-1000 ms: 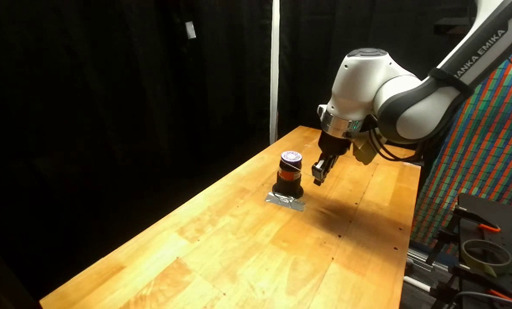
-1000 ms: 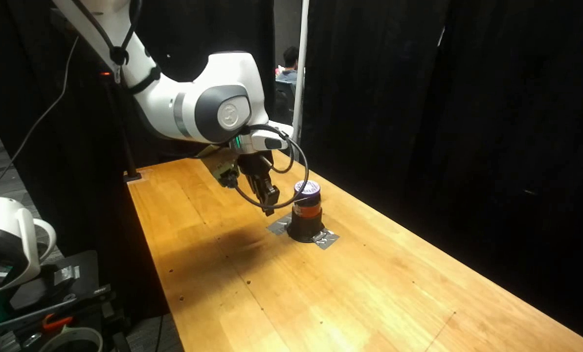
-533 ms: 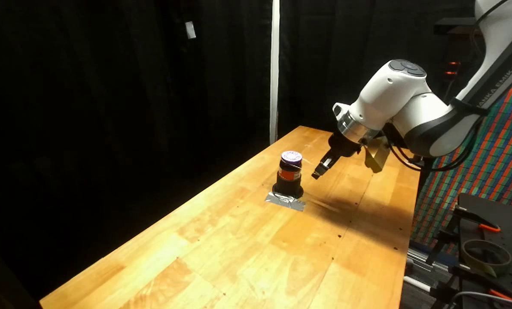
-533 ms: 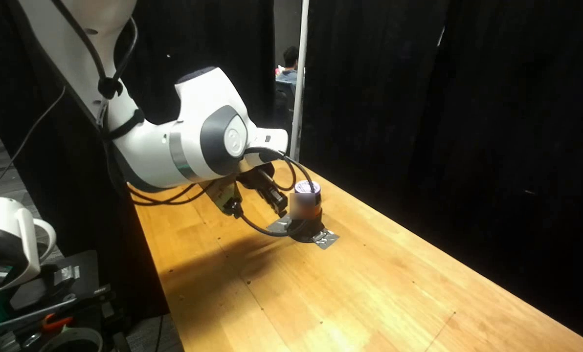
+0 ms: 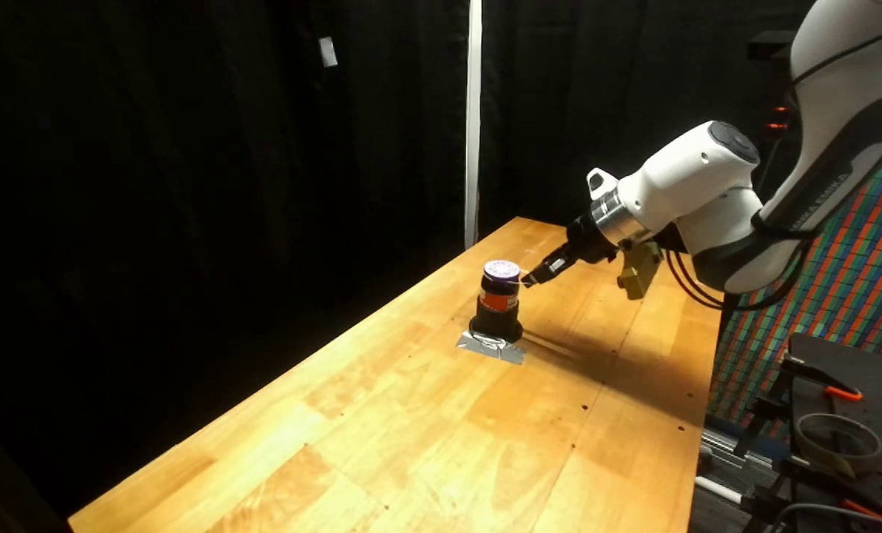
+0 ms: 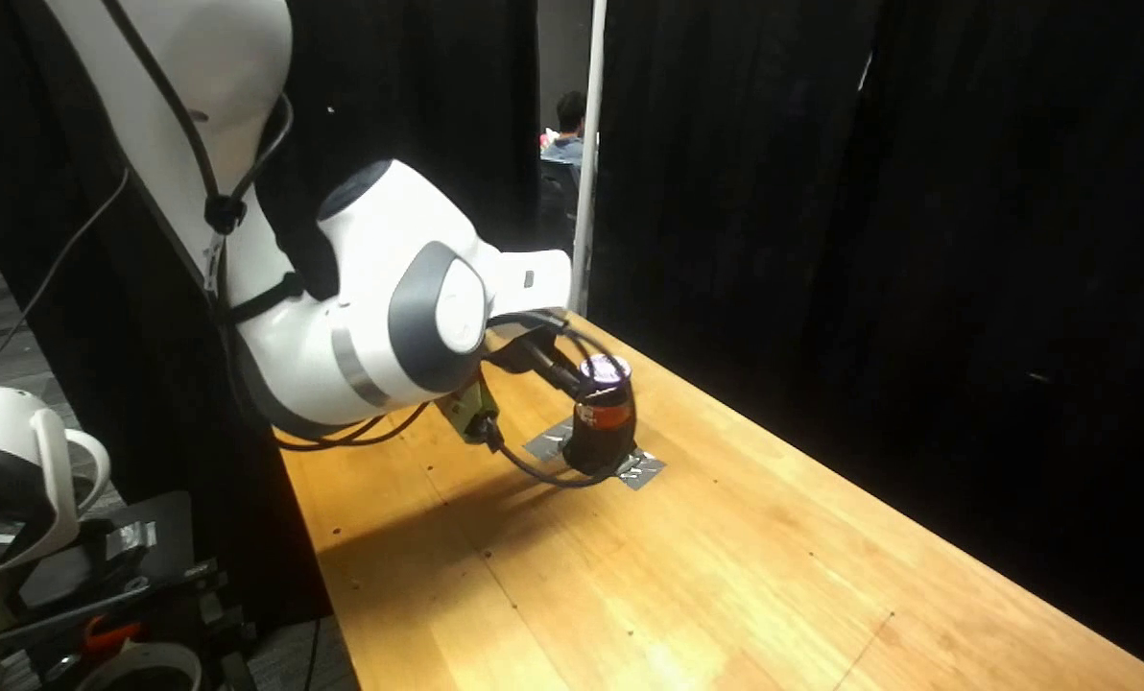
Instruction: Put a rubber band on the bottom of the cup
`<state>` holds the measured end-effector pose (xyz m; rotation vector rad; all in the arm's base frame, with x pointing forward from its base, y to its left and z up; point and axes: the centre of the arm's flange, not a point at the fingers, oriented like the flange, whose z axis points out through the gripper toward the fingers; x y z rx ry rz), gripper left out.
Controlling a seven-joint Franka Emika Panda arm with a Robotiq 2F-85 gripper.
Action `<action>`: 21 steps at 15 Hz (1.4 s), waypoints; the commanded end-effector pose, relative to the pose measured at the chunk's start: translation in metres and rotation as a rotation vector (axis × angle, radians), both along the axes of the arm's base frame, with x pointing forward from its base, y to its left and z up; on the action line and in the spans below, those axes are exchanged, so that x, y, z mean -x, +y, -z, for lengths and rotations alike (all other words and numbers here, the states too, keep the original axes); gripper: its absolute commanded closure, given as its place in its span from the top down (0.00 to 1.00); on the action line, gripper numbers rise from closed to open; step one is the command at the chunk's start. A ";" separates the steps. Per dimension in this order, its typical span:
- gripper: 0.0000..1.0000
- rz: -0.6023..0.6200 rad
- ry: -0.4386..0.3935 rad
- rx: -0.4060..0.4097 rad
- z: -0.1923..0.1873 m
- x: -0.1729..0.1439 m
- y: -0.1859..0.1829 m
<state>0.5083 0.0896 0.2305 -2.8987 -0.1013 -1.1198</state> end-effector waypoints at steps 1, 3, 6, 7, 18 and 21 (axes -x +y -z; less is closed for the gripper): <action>0.19 -0.003 -0.053 -0.018 0.051 0.032 0.017; 0.19 0.001 -0.098 -0.025 0.066 0.044 0.021; 0.20 0.012 -0.178 -0.026 0.079 0.054 0.026; 0.19 0.014 -0.205 -0.023 0.083 0.057 0.026; 0.19 0.054 -0.467 0.059 0.085 0.080 0.045; 0.21 0.047 -0.511 0.068 0.073 0.077 0.047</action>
